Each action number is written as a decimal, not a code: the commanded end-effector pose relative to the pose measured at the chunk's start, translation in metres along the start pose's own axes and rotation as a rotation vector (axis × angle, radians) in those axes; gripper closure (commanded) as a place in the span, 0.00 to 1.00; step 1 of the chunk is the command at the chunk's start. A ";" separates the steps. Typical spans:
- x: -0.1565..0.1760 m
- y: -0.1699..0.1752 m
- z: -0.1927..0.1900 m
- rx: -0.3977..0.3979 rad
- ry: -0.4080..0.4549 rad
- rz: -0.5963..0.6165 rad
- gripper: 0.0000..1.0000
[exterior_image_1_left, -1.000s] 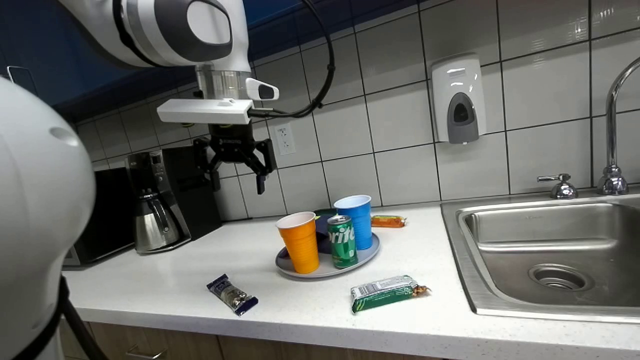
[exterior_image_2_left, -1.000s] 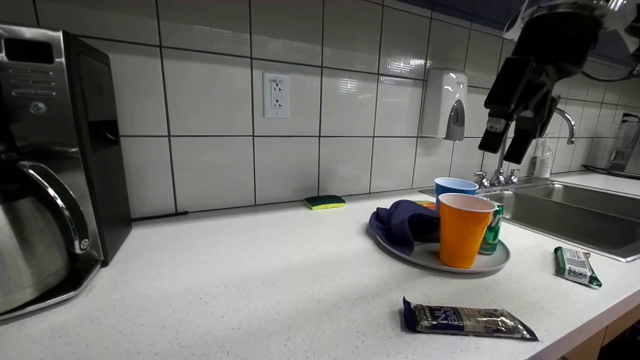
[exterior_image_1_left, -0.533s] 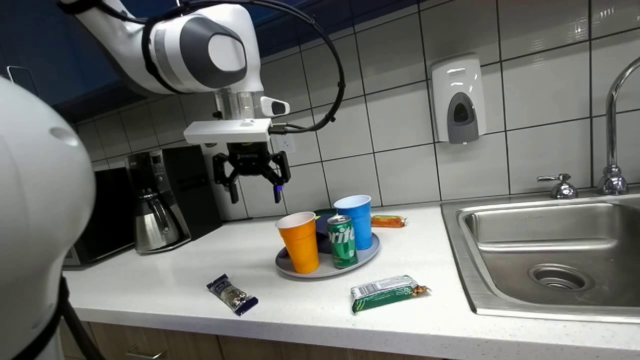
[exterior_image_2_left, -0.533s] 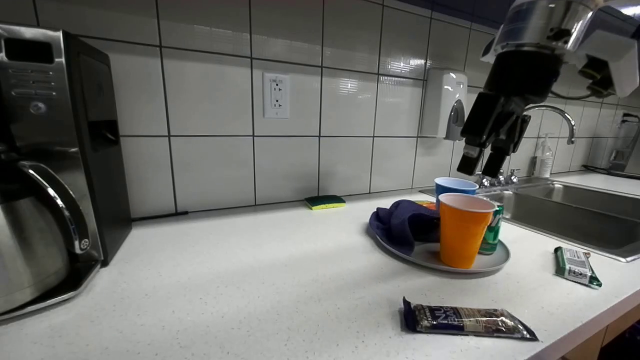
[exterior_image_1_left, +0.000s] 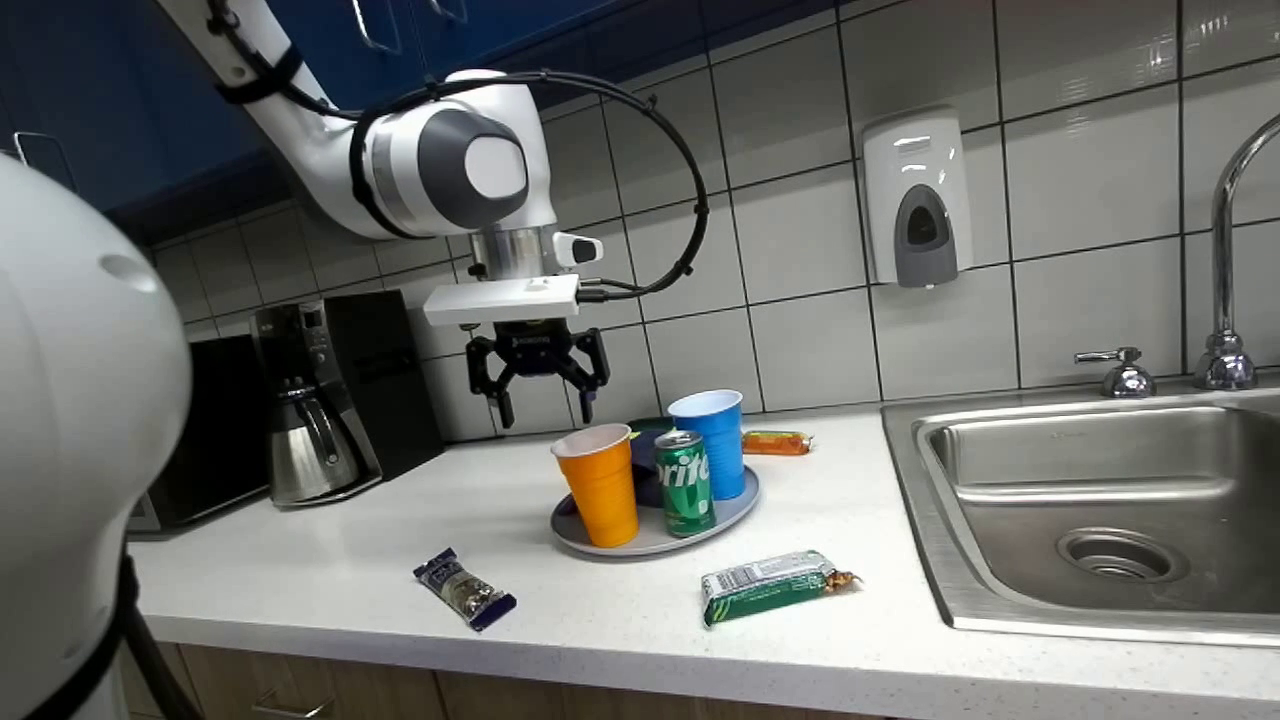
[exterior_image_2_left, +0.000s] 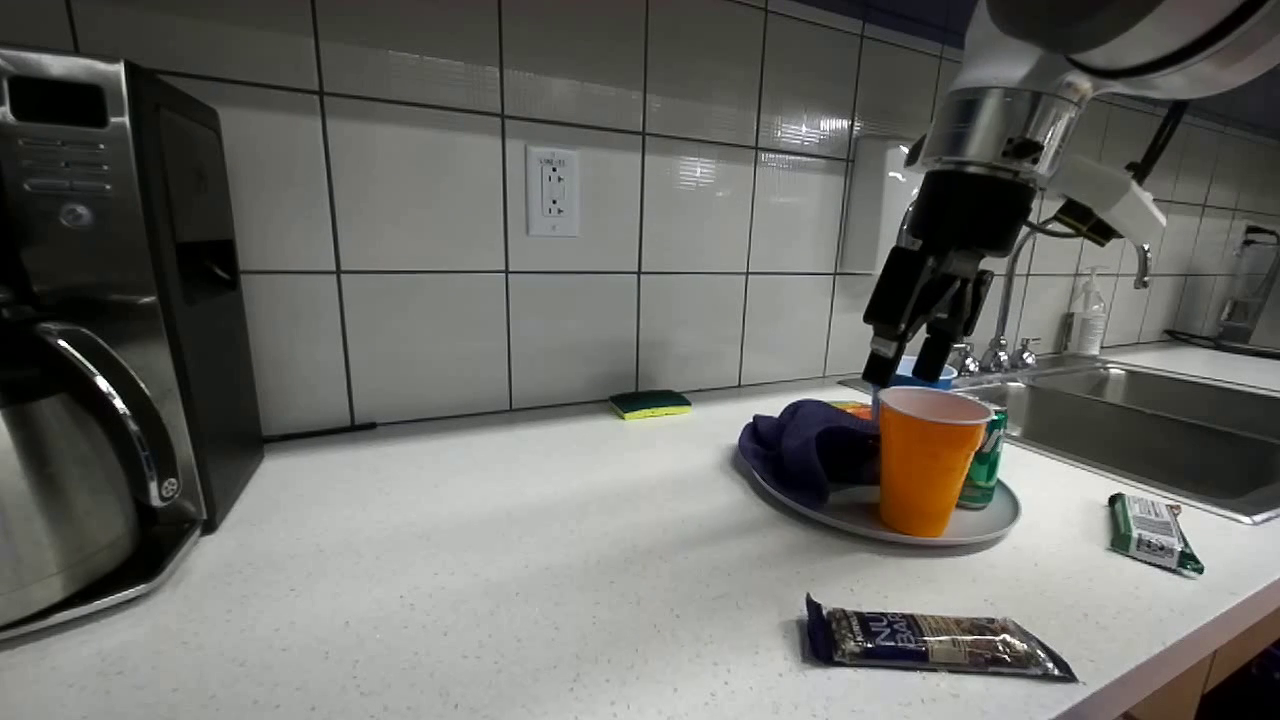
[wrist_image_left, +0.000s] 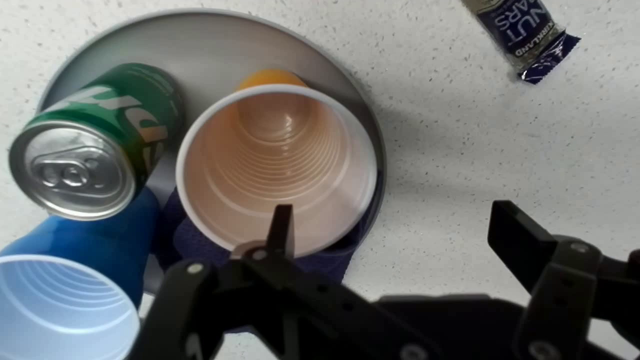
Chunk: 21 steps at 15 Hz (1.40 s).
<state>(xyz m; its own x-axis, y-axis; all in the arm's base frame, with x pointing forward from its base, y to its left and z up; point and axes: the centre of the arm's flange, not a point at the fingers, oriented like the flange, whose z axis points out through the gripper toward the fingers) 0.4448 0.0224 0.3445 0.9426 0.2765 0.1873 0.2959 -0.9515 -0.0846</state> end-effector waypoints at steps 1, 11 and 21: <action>0.021 0.006 0.015 -0.005 -0.013 -0.036 0.00; 0.023 0.001 0.038 -0.003 -0.067 -0.059 0.28; 0.017 0.009 0.028 -0.013 -0.077 -0.056 1.00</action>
<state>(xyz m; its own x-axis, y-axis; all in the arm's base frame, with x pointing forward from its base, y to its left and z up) 0.4670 0.0282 0.3100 0.9415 0.3147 0.1209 0.3247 -0.9428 -0.0750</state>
